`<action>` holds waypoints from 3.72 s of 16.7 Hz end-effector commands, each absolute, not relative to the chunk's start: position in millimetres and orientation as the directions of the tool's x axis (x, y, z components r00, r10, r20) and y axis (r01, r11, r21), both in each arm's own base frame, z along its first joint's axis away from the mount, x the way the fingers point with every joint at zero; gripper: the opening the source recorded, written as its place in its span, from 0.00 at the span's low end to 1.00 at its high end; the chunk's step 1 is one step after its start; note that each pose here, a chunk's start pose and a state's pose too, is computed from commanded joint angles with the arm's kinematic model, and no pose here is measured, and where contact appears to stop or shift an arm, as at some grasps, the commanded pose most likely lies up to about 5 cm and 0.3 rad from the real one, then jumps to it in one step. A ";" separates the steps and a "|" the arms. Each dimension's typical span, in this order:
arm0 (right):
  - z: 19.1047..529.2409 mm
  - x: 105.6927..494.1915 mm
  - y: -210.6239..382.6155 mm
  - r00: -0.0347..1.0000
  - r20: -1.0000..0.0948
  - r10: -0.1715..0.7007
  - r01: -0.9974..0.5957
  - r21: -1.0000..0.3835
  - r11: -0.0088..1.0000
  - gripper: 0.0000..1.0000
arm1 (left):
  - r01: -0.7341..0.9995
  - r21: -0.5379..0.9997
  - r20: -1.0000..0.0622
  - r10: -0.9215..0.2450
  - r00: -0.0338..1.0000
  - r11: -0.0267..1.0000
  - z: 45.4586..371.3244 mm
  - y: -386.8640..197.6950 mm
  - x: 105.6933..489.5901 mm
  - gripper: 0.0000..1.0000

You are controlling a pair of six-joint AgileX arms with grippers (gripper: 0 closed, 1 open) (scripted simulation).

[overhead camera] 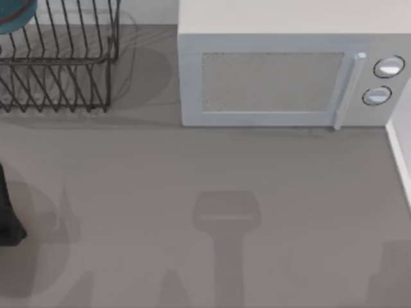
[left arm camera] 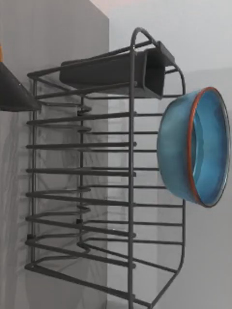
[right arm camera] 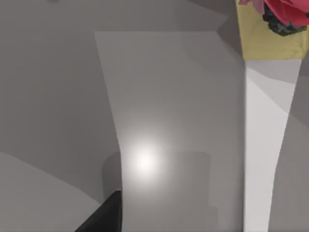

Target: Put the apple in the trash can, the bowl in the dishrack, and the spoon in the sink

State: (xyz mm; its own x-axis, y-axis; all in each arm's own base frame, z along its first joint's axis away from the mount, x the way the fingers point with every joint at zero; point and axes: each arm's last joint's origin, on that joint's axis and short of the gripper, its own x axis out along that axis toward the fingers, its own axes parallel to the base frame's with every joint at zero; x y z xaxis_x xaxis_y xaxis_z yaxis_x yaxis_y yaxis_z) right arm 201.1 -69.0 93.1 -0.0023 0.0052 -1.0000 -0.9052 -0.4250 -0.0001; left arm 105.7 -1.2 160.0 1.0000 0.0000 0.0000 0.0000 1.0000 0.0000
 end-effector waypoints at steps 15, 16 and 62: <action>93.1 201.1 -69.0 -0.002 -1.000 0.005 -0.905 0.000 -0.425 0.00 | 0.000 0.000 0.000 0.000 1.000 1.000 160.0 -1.2 105.7 1.00; 93.1 201.1 -69.0 -0.002 -1.000 0.005 -0.905 0.000 -0.425 0.00 | 0.000 0.000 0.000 0.000 1.000 1.000 160.0 -1.2 105.7 1.00; 216.7 488.1 -76.8 0.009 -0.999 -0.039 -0.908 0.008 -0.419 0.00 | 0.000 0.000 0.000 0.000 1.000 1.000 160.0 -1.2 105.7 1.00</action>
State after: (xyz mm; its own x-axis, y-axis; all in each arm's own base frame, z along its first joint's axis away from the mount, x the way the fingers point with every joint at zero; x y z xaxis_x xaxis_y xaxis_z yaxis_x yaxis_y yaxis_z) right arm 488.1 -76.8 216.7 0.0087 -0.0387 -0.9992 -0.9079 -0.4190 0.0083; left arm 105.7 -1.2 160.0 1.0000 0.0000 0.0000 0.0000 1.0000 0.0000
